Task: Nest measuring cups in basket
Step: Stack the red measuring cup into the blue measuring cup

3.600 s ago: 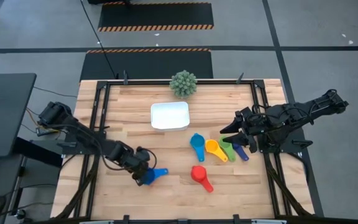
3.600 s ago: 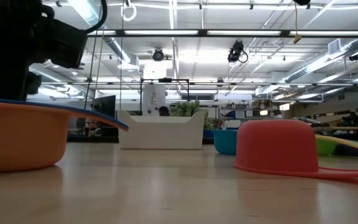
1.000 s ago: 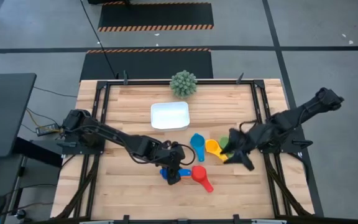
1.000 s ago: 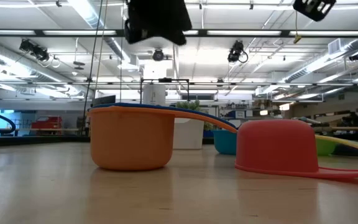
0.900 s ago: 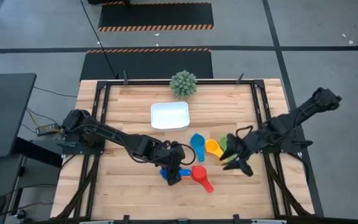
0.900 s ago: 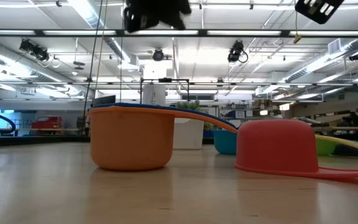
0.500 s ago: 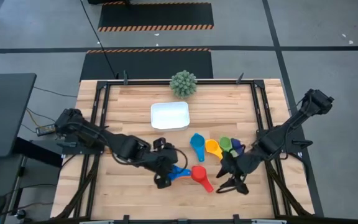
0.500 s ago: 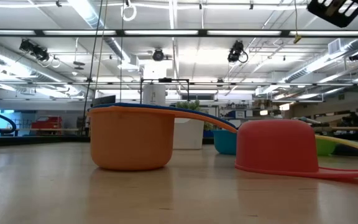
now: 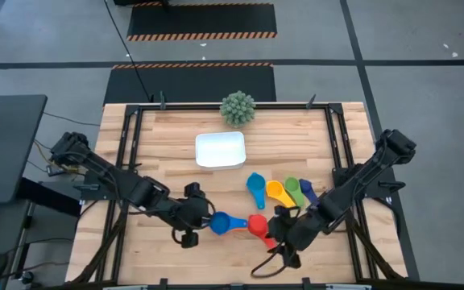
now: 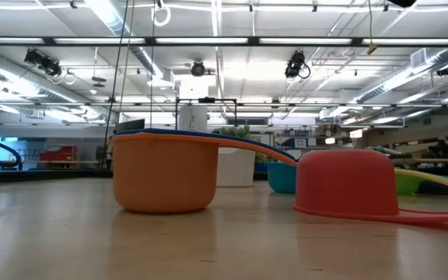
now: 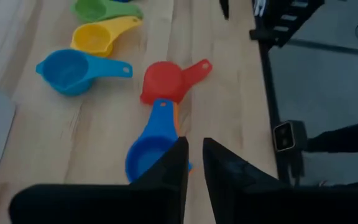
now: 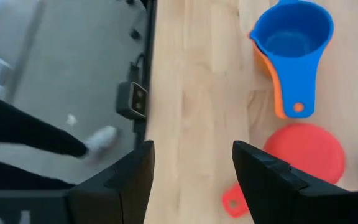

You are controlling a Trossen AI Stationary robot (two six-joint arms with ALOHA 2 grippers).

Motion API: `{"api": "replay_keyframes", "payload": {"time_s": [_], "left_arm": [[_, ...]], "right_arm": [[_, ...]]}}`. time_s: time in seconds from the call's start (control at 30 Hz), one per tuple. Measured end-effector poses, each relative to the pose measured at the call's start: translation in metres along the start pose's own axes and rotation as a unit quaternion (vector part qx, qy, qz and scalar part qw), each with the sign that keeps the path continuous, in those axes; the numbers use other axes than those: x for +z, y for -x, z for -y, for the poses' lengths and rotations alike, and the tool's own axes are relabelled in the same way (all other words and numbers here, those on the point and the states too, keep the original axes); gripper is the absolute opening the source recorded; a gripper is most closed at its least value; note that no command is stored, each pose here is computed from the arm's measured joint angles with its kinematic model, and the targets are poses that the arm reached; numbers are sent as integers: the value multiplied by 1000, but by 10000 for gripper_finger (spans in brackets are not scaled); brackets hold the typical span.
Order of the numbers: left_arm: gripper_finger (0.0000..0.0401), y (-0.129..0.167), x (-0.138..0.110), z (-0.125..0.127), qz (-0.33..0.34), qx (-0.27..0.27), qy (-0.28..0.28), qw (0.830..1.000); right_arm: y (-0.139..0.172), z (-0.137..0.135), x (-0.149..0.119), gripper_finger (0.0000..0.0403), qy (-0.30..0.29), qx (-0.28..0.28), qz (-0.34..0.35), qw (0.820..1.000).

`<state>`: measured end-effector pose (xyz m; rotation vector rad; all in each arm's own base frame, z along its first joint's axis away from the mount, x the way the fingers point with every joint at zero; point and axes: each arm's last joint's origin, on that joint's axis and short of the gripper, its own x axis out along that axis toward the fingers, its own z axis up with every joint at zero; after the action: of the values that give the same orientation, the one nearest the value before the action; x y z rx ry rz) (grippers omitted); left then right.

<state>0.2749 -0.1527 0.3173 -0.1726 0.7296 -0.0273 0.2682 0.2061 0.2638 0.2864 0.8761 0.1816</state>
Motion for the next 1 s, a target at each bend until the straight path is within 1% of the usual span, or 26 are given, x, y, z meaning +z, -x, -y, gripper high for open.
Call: {"api": "replay_keyframes", "payload": {"time_s": [0.17,0.27,0.33,0.47,0.6,0.67,0.7,0.77,0.87,0.93,1.0], "left_arm": [[50,10,-13,0,12,-7,-2,1000],[50,14,-21,0,17,-15,0,1000],[50,18,-22,-1,23,-18,1,1000],[50,24,-27,-6,28,-20,2,999],[50,29,-32,-12,52,-16,12,998],[50,31,-37,-15,64,-20,18,998],[50,31,-40,-16,72,-19,20,997],[50,32,-42,-19,90,-14,28,995],[50,32,-45,-22,110,-4,34,993],[50,31,-47,-24,121,7,35,992],[50,29,-49,-25,125,22,35,991]], "right_arm": [[-19,-12,2,220,33,-48,-51,997],[-30,-17,-5,213,62,-84,-77,992],[-39,-19,-13,209,89,-94,-92,987],[-58,-20,-27,208,152,-87,-141,974],[-77,-20,-39,208,157,-62,-191,967],[-84,-20,-45,208,161,-65,-206,963],[-84,-21,-48,208,168,-77,-207,961],[-83,-23,-54,207,196,-117,-190,955],[-80,-29,-63,206,256,-175,-150,939],[-82,-32,-68,206,277,-186,-121,935],[-83,-31,-76,206,289,-190,-125,930]]}}
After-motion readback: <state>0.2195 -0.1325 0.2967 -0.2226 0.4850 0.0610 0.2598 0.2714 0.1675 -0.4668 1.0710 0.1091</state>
